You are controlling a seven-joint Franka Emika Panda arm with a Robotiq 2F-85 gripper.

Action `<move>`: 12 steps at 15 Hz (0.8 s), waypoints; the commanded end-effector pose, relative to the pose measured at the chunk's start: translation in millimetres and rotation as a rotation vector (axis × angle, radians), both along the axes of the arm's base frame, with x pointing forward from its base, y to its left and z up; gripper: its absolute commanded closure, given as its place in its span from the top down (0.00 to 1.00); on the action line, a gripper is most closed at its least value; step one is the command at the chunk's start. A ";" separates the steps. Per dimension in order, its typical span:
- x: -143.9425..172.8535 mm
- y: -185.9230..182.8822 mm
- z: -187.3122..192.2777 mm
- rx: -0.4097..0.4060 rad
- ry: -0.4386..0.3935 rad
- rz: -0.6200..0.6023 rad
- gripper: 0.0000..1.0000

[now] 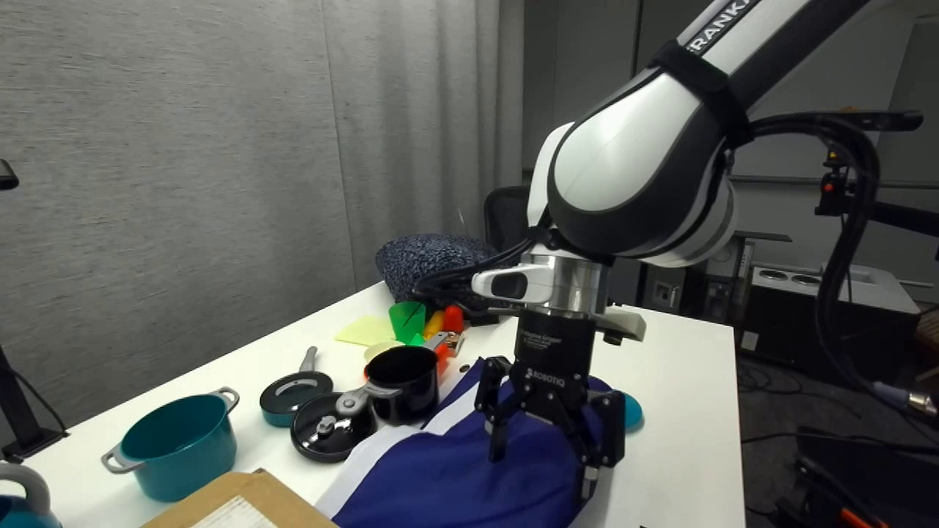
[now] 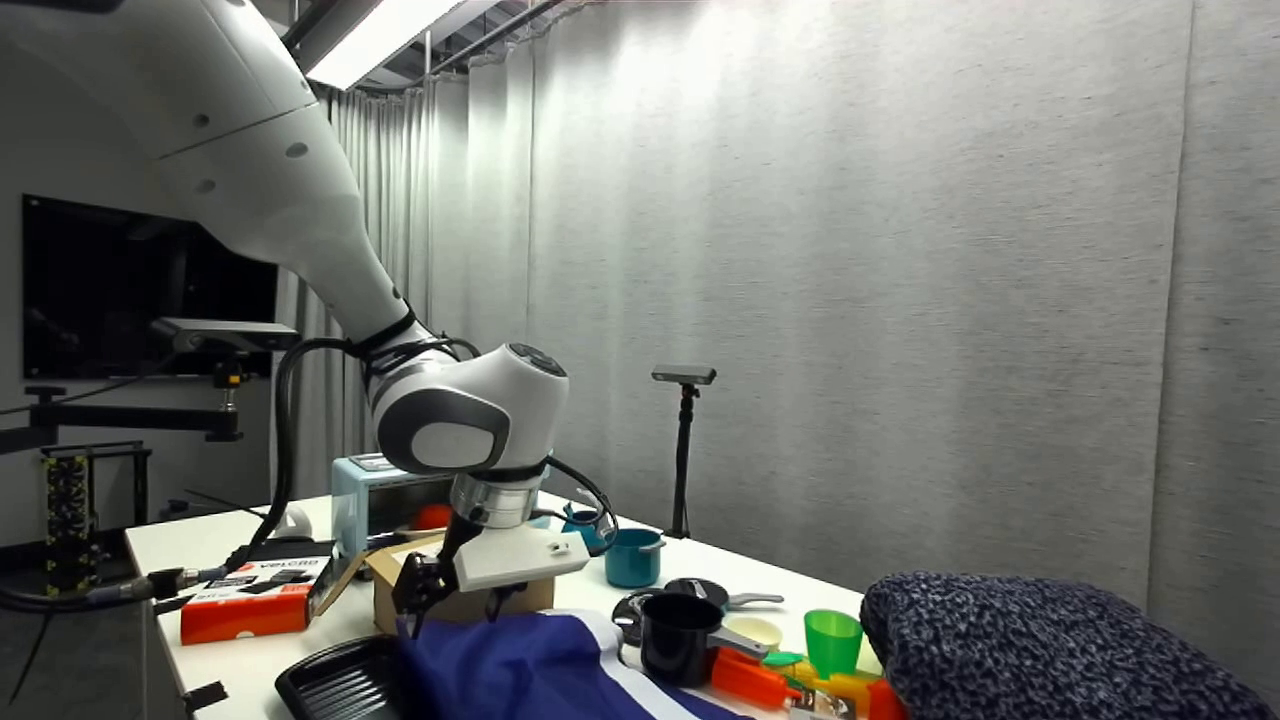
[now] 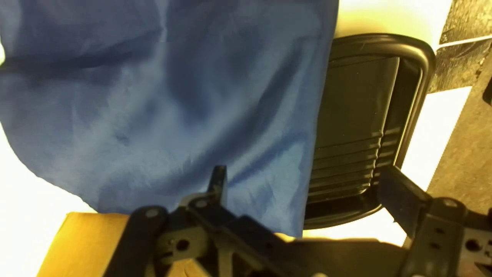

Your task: Straighten the blue cloth

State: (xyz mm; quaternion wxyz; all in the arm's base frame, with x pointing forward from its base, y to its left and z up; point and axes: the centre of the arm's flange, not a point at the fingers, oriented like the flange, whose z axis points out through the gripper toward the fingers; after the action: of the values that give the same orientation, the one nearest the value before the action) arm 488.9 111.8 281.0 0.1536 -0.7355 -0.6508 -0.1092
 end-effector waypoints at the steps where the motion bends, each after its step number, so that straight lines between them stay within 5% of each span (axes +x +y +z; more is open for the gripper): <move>1: -9.0 -7.7 8.0 -0.052 -0.044 0.013 1.00; 12: -7.9 -10.5 7.6 -0.075 -0.096 0.166 1.00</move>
State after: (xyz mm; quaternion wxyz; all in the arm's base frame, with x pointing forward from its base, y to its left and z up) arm 486.9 106.0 281.7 0.1235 -0.6984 -0.6972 -0.1042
